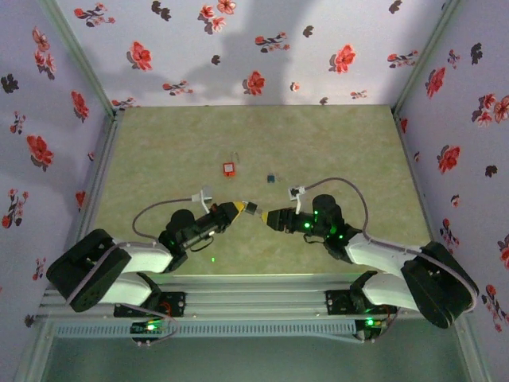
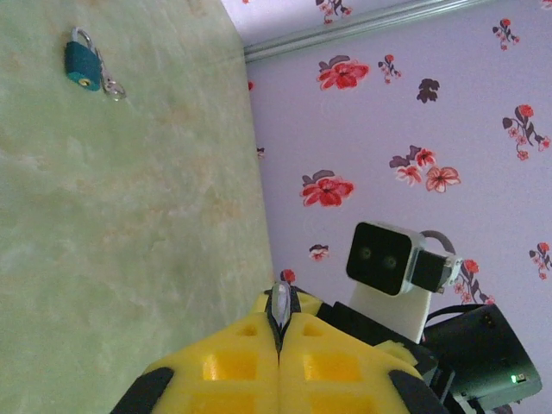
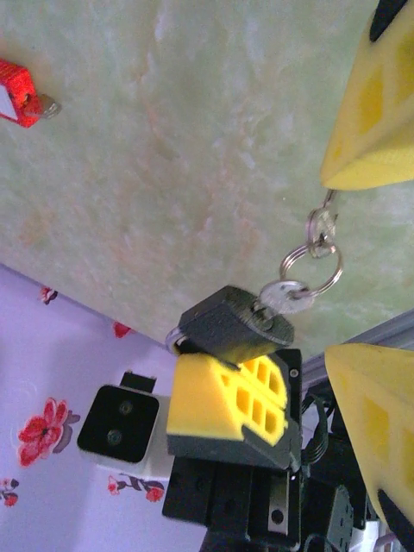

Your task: Lock with the key

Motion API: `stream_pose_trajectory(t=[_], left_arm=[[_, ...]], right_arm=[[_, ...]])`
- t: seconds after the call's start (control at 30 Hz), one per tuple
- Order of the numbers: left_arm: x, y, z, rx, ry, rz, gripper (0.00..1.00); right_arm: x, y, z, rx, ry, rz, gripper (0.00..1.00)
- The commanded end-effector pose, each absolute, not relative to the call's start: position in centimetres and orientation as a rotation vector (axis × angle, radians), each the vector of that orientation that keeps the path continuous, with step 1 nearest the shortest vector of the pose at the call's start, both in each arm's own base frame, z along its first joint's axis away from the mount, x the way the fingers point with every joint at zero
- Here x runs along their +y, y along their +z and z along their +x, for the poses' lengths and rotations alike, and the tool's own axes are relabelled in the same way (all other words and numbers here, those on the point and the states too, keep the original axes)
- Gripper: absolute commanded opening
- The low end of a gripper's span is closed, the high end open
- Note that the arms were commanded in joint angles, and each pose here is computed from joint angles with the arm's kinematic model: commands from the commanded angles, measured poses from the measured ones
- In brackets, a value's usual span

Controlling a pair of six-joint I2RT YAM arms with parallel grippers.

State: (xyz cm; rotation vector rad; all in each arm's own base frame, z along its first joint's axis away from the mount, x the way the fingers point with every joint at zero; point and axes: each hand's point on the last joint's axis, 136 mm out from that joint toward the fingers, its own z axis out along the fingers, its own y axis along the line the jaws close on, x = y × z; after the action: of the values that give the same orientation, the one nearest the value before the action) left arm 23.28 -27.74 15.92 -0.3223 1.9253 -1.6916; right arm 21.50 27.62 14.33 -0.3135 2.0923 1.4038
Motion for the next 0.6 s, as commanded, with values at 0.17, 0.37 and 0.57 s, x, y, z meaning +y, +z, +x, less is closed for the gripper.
stream_pose_trajectory(t=[0.17,0.37,0.57], left_arm=[[-28.93,18.70,22.87,1.841,-1.783,-0.258,0.00],[-29.18,18.99,22.56,1.836,-1.798,-0.244,0.00],[-29.34,19.17,22.48,1.832,-1.804,-0.241,0.00]], right_arm=[[27.76,15.53,21.70,2.025,1.435,-0.320,0.48],[27.94,15.67,21.68,2.020,1.450,-0.324,0.45],[28.19,15.74,21.49,2.016,1.476,-0.334,0.43]])
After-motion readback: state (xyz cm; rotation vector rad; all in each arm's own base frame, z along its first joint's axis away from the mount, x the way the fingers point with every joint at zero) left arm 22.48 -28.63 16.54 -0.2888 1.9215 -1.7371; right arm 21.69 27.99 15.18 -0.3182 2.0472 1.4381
